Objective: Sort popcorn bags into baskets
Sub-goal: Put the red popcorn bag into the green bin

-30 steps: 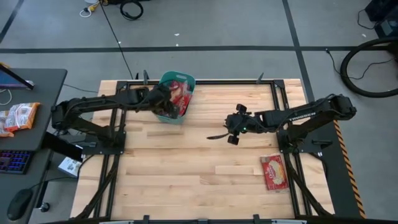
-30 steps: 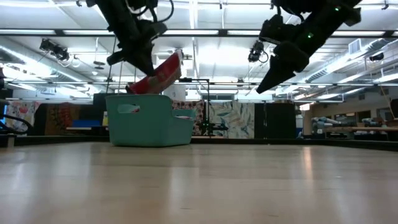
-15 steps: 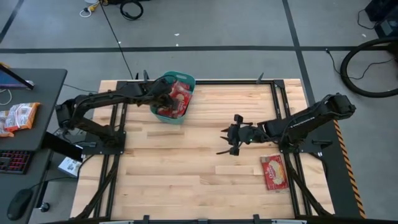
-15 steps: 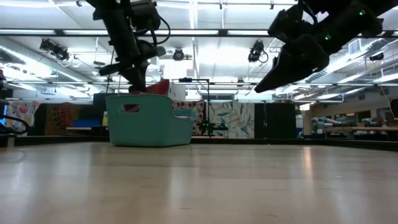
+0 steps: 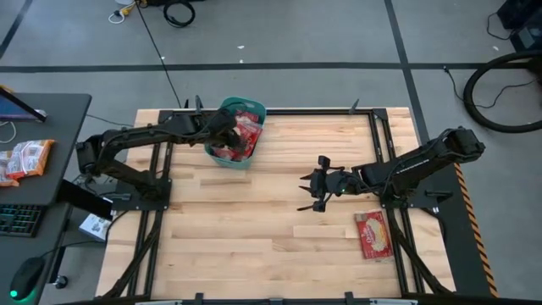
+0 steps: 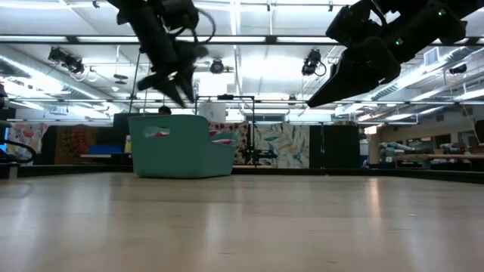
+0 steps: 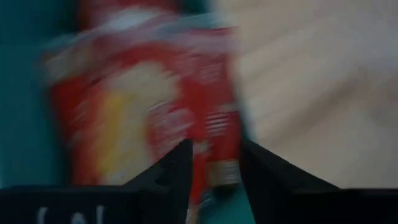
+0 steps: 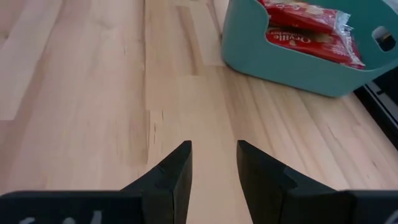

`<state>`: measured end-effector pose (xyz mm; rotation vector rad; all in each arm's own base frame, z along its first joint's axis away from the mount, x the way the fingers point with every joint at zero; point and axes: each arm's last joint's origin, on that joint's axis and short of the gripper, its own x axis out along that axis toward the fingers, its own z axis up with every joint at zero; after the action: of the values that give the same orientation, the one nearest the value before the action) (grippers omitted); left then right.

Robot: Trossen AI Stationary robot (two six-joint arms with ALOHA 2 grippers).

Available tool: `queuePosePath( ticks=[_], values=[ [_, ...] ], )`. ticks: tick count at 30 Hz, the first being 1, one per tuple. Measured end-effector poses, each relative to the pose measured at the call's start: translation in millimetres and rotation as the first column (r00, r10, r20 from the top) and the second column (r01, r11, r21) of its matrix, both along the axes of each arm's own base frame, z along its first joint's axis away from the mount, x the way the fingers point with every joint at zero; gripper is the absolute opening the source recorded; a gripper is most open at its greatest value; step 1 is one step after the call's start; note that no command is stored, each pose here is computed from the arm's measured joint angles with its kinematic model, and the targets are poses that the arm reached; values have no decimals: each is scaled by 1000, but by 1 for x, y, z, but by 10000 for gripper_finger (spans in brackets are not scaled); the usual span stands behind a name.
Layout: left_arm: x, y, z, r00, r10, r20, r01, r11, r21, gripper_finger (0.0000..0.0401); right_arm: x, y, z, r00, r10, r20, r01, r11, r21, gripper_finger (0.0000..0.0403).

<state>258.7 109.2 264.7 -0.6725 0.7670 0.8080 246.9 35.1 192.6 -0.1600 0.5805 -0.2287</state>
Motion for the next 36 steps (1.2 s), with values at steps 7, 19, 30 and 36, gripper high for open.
queuePosePath(
  ticks=[7, 19, 30, 36],
  values=[
    [30, -31, 16, 817, -557, 148, 530, 827, 185, 132, 0, 2, 0, 998, 67, -17, -67, 998, -5, 131],
    [44, -83, 23, 737, -670, 91, 606, 714, 350, 131, -6, 9, -6, 995, 55, -80, -46, 993, 112, 131],
    [47, -96, 26, 685, -725, -65, 653, 572, 496, 130, -23, 11, -5, 898, -110, -427, 231, 942, 243, 124],
    [48, -96, 27, 647, -752, -128, 683, 496, 537, 130, -42, 8, -16, 723, -152, -674, 494, 795, 351, 123]
  ],
)
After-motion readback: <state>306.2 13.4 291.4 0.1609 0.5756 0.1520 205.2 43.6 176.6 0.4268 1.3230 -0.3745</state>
